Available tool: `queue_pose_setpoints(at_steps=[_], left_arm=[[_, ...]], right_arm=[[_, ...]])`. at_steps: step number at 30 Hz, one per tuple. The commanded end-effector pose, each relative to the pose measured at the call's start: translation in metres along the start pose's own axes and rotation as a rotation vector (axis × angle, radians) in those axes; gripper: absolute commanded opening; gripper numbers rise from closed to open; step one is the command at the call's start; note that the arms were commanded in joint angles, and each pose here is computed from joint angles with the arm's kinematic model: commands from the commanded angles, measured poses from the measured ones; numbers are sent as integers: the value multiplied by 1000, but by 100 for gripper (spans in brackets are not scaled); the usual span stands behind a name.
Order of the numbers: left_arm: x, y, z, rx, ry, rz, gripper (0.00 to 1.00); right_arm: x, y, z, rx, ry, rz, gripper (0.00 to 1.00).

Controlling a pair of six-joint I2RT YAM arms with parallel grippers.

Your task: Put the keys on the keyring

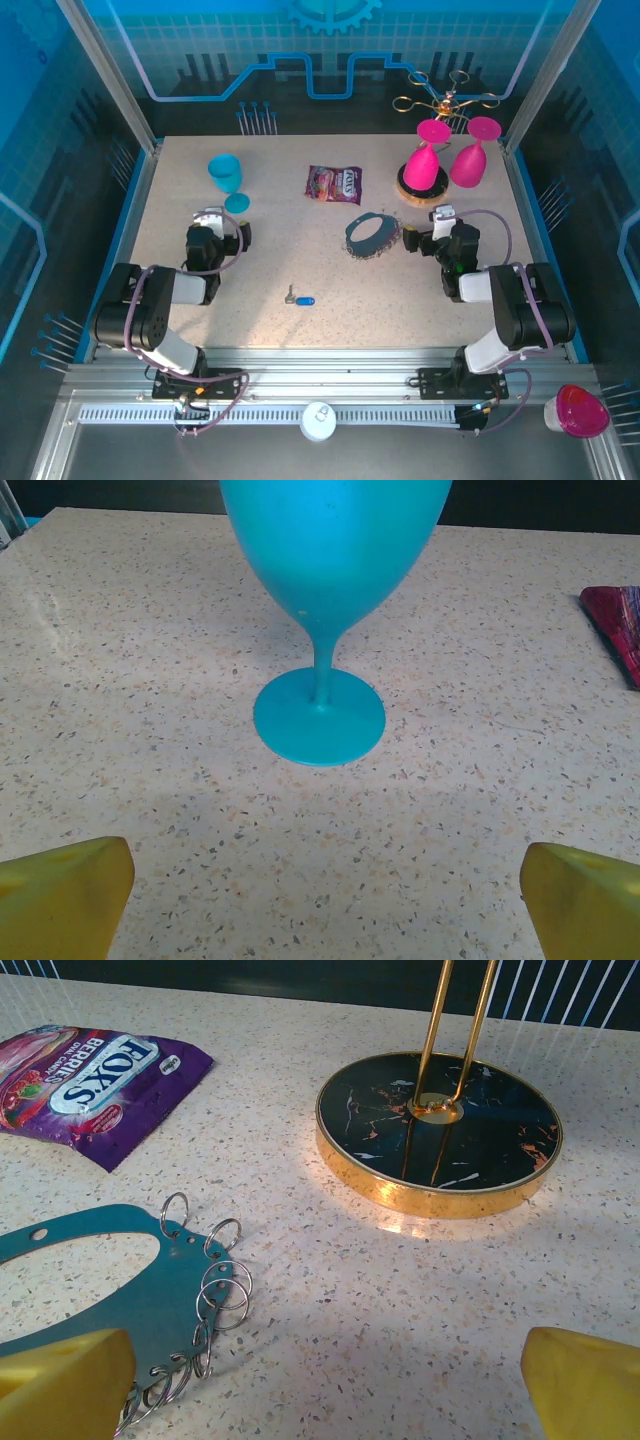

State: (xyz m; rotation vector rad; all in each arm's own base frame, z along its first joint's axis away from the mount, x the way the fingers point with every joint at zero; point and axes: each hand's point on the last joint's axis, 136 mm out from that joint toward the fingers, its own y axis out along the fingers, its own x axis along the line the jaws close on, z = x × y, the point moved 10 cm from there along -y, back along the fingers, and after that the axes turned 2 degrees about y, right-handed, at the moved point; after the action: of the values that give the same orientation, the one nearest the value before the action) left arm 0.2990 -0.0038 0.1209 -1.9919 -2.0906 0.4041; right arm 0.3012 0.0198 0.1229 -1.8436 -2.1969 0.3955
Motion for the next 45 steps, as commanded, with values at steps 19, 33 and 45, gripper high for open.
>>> queue_pose_setpoints(at_steps=[19,33,45], left_arm=[[0,3,-8,-20,-4,29,99],[3,-21,-23,-87,-20,-3,99],[-14,-58,-86,-69,-180,153,99]], right_arm=[[1,1,-9,-31,-19,3,100],[4,-17,-28,-67,-29,42,100],[47,-55,-65,116,261,43,86]])
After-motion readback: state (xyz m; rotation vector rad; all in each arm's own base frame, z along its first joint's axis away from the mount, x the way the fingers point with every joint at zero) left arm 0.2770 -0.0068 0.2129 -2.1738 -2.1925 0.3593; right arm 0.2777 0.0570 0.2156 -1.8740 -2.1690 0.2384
